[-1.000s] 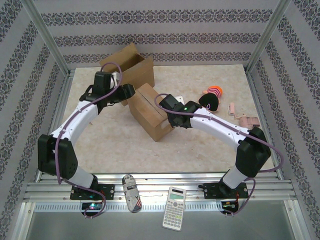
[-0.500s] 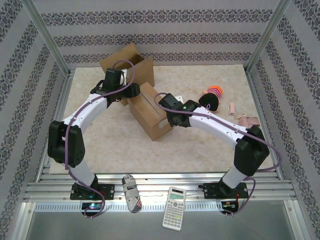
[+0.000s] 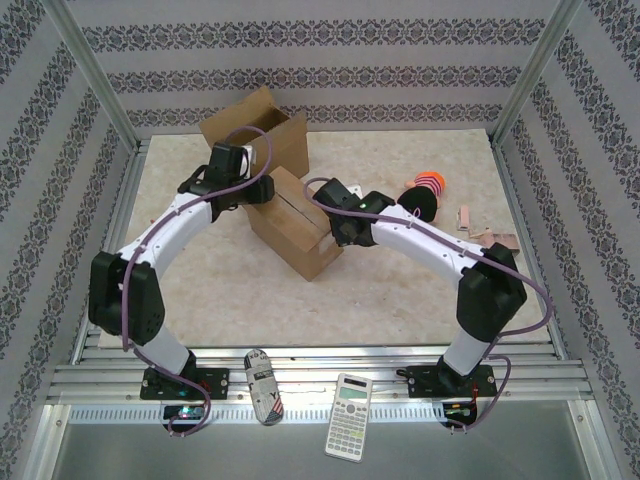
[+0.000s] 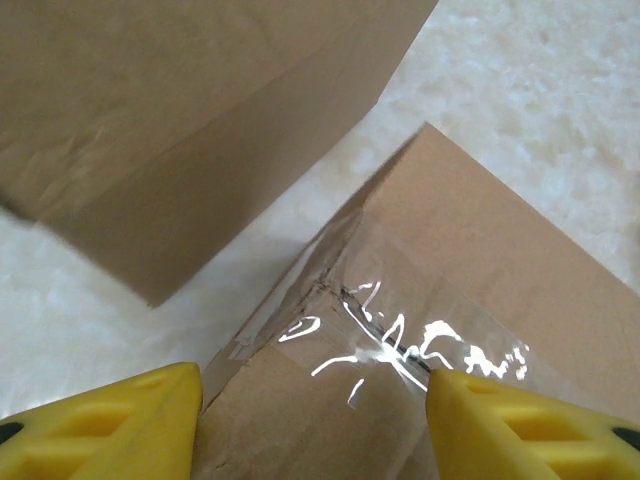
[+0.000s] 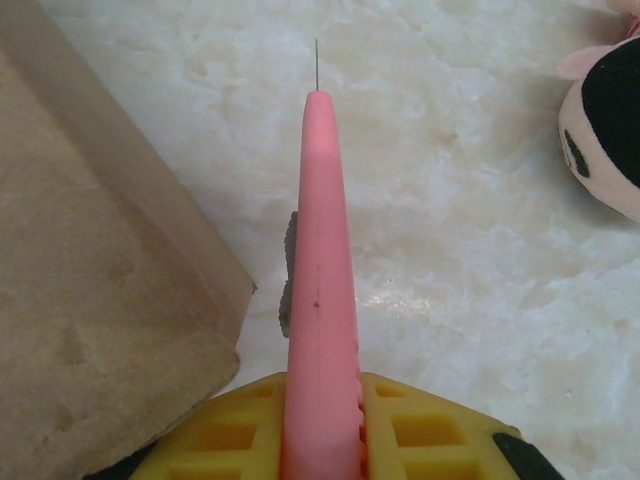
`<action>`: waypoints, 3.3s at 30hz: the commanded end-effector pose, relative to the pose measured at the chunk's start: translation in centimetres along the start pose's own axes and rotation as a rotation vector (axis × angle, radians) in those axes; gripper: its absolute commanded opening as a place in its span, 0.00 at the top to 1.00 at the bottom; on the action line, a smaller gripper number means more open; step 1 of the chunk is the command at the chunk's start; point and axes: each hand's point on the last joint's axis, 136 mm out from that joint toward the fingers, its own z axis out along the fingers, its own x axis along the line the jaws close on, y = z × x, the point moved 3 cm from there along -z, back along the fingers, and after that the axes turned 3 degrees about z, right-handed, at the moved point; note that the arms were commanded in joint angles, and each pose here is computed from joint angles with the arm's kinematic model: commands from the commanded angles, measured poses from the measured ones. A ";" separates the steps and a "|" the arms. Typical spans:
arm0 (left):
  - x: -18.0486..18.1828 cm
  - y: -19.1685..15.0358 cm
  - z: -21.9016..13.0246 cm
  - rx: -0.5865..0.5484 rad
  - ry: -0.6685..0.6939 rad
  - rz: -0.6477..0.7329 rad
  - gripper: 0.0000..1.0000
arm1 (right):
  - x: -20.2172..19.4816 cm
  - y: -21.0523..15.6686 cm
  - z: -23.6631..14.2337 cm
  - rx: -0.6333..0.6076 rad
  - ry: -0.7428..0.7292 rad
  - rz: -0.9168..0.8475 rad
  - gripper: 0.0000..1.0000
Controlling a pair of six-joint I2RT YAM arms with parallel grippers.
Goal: Unpack the express box
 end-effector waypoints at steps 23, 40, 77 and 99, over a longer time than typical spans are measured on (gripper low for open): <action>1.2 -2.8 -9.4 -0.028 0.178 -0.030 0.09 | 2.0 2.6 -0.4 -0.064 0.093 0.068 1.00; 1.1 -0.9 -5.3 -0.047 0.185 0.025 0.00 | 3.7 3.7 0.5 -0.047 0.128 0.070 1.00; 5.6 -12.5 1.1 0.058 0.234 -0.016 0.05 | 1.8 1.2 -2.7 -0.038 0.214 0.094 1.00; 6.2 -14.8 1.0 0.152 0.265 -0.006 0.06 | -2.8 -3.3 -12.9 0.019 0.737 0.225 1.00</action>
